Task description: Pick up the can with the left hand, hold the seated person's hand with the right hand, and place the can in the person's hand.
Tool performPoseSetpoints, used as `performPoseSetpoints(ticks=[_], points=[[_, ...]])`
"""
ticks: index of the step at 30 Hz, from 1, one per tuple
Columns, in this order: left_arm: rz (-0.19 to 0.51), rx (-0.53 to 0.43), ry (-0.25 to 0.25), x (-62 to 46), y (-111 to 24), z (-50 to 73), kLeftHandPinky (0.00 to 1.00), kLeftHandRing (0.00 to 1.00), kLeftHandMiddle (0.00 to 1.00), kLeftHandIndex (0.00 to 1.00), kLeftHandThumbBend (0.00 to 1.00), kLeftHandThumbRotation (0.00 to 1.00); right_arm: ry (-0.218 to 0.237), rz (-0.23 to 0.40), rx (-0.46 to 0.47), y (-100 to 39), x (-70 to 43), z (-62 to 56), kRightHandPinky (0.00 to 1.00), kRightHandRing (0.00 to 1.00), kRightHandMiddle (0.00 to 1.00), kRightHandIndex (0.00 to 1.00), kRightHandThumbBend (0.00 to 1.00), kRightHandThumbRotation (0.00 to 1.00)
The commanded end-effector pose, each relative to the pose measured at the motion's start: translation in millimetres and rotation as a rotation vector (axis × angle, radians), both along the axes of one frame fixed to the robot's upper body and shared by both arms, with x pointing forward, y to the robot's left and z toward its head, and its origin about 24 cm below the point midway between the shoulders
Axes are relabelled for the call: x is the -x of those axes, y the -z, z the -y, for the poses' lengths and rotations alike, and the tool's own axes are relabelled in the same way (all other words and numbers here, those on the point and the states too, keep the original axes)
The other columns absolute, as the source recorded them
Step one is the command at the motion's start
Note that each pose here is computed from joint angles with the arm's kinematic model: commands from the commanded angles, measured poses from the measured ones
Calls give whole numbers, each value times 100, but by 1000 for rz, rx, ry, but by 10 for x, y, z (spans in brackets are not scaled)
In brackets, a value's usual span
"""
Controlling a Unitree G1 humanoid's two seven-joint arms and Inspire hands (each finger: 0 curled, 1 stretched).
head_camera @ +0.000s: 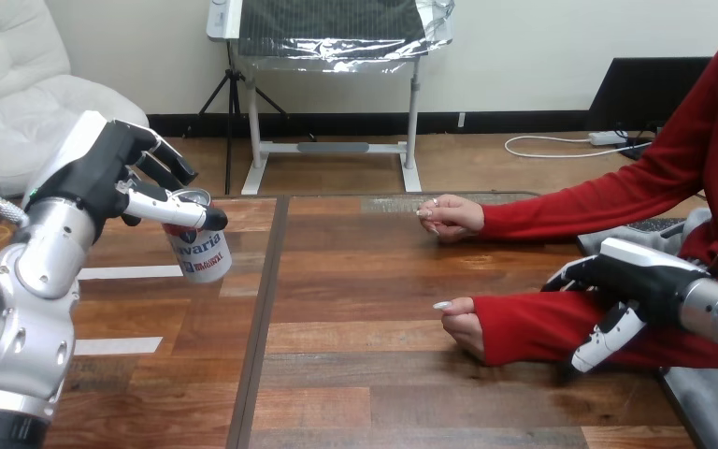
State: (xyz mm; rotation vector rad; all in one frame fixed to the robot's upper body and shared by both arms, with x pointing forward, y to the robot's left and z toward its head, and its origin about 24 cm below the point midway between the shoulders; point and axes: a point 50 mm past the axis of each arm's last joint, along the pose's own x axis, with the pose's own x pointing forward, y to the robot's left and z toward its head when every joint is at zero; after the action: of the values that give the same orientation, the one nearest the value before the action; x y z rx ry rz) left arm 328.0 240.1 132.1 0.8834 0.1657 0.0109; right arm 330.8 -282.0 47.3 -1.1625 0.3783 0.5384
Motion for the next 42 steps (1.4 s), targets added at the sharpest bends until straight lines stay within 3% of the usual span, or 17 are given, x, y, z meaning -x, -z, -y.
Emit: performPoseSetpoints(ticks=[1,17,29,42], points=[[152,-28,22,-86,-442,33,28,33,41,44,76,0,-46,98,-1,-183,-129,-120,64,69,73,74,100,11],[146,-13,18,-84,-443,32,28,34,42,45,75,0,-70,96,47,-112,-137,-200,55,59,64,66,93,10],[149,-20,24,-77,-449,43,28,34,42,45,75,0,-81,134,38,-64,-127,-257,37,44,52,57,90,11],[156,-21,29,-71,-455,47,28,33,41,45,75,0,-93,160,50,-36,-118,-283,28,35,44,49,82,12]])
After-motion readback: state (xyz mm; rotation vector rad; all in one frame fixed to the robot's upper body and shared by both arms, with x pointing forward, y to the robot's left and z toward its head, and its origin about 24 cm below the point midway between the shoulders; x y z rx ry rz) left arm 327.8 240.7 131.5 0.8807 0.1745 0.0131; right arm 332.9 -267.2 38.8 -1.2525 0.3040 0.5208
